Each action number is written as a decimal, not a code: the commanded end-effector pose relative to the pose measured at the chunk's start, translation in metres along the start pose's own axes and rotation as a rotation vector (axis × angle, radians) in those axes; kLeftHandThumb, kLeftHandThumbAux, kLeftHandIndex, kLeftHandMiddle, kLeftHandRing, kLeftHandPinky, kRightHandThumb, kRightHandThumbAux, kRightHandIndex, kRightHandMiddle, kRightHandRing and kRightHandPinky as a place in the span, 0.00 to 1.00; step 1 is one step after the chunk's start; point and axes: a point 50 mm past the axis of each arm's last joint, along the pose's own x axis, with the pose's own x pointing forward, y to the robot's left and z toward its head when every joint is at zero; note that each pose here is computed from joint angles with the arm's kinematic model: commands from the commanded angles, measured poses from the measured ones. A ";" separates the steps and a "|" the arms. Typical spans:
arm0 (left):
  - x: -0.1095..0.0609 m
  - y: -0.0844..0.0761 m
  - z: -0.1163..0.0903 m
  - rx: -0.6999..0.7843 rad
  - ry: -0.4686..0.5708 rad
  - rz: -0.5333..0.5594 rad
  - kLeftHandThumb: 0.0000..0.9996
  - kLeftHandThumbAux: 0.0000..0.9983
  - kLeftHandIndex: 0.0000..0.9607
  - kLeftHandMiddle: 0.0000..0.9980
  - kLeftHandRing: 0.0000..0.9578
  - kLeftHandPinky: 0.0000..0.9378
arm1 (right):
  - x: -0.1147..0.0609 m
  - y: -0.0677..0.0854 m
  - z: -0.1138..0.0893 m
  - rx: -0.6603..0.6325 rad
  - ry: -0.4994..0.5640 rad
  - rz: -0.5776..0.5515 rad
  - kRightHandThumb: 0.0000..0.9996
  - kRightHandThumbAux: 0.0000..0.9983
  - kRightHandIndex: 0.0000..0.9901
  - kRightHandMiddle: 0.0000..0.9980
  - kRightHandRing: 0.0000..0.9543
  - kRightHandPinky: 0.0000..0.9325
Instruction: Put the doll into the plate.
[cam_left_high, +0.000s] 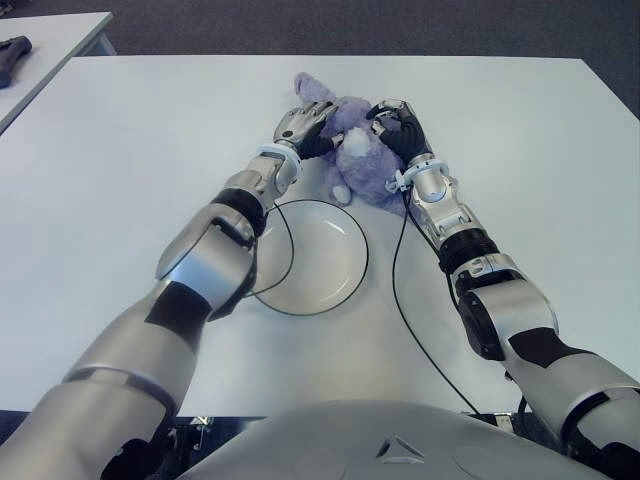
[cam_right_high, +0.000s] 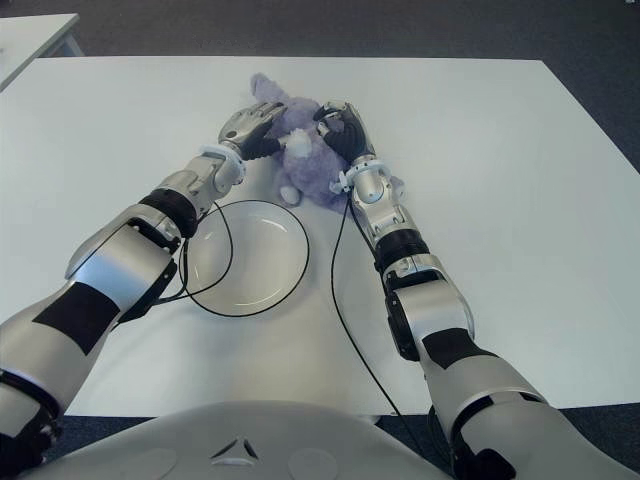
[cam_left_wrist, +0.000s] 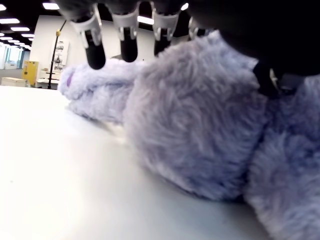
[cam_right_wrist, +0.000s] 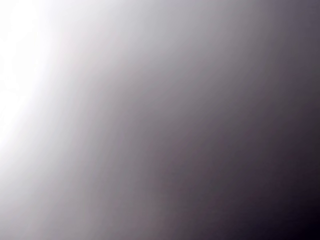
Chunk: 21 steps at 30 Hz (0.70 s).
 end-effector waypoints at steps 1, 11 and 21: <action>-0.005 -0.021 0.008 -0.026 0.003 -0.050 0.49 0.20 0.00 0.04 0.16 0.34 | -0.008 0.011 -0.013 0.037 0.069 0.026 0.70 0.73 0.42 0.36 0.40 0.41; -0.005 -0.027 0.008 -0.099 0.073 -0.083 0.66 0.33 0.07 0.20 0.28 0.34 | -0.009 0.011 -0.013 0.054 0.069 0.009 0.70 0.72 0.42 0.35 0.39 0.40; -0.003 -0.026 0.005 -0.162 0.149 -0.087 0.75 0.35 0.26 0.36 0.38 0.40 | -0.009 0.008 -0.011 0.070 0.055 -0.005 0.70 0.73 0.42 0.33 0.39 0.40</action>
